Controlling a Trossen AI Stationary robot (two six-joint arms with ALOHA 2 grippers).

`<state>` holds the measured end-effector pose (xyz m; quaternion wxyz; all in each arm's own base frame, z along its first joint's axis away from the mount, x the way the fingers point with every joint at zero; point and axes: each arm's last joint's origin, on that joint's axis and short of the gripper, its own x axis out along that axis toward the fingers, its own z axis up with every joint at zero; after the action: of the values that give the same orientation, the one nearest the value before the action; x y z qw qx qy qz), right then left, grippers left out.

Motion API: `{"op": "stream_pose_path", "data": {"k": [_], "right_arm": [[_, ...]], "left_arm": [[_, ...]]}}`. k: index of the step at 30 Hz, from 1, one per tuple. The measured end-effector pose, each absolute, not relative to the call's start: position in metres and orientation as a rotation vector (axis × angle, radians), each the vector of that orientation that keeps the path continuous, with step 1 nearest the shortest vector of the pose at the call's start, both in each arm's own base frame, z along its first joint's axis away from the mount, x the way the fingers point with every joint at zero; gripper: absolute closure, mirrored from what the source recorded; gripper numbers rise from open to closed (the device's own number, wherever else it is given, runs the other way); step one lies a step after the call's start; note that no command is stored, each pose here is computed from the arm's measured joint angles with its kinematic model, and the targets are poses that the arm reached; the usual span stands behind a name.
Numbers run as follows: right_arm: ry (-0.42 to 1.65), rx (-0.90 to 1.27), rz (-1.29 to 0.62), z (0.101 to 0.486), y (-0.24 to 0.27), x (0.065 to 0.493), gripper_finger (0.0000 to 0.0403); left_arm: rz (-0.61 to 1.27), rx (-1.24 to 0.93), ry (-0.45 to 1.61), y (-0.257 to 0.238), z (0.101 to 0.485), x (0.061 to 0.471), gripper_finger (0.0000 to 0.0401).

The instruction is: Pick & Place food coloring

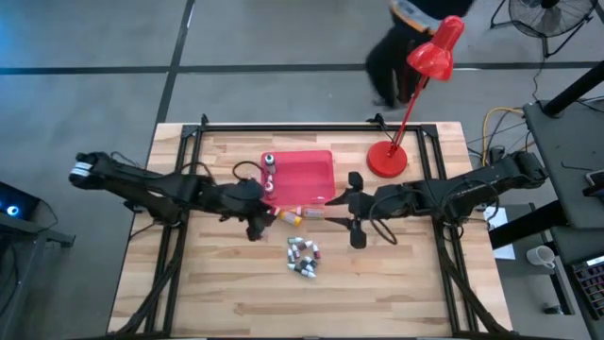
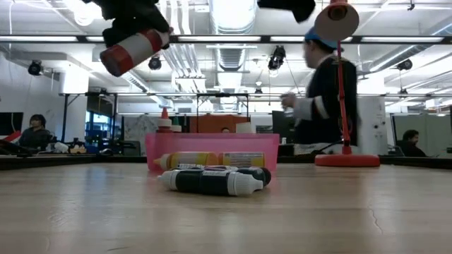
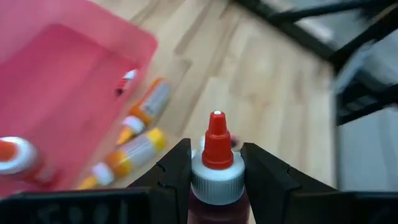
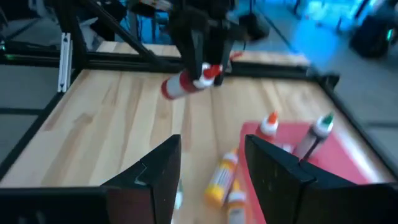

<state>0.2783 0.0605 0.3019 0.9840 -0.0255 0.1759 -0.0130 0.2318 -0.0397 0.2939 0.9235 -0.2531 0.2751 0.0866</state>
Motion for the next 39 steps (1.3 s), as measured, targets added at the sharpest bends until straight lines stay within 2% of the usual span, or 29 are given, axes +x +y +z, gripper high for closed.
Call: {"op": "stream_pose_path", "data": {"k": [5, 10, 17, 22, 29, 39], "right_arm": [[0.313, -0.143, 0.031, 0.318, 0.063, 0.286, 0.0234], [0.403, -0.165, 0.109, 0.314, 0.070, 0.305, 0.0234], [0.616, -0.330, 0.179, 0.317, 0.076, 0.330, 0.0237], [0.662, -0.381, 0.249, 0.326, 0.076, 0.348, 0.0250], [0.670, -0.424, 0.310, 0.322, 0.081, 0.372, 0.0261], [0.651, -0.464, 0.355, 0.323, 0.082, 0.374, 0.0238]], "left_arm": [[0.052, -0.597, 0.366, -0.040, 0.280, 0.223, 0.0304], [-0.031, -0.598, 0.228, -0.041, 0.268, 0.227, 0.0304], [-0.110, -0.511, 0.306, -0.047, 0.258, 0.241, 0.0304], [-0.212, -0.484, 0.360, -0.054, 0.254, 0.254, 0.0304], [-0.283, -0.405, 0.388, -0.060, 0.254, 0.271, 0.0304], [-0.342, -0.350, 0.370, -0.063, 0.258, 0.281, 0.0304]]}}
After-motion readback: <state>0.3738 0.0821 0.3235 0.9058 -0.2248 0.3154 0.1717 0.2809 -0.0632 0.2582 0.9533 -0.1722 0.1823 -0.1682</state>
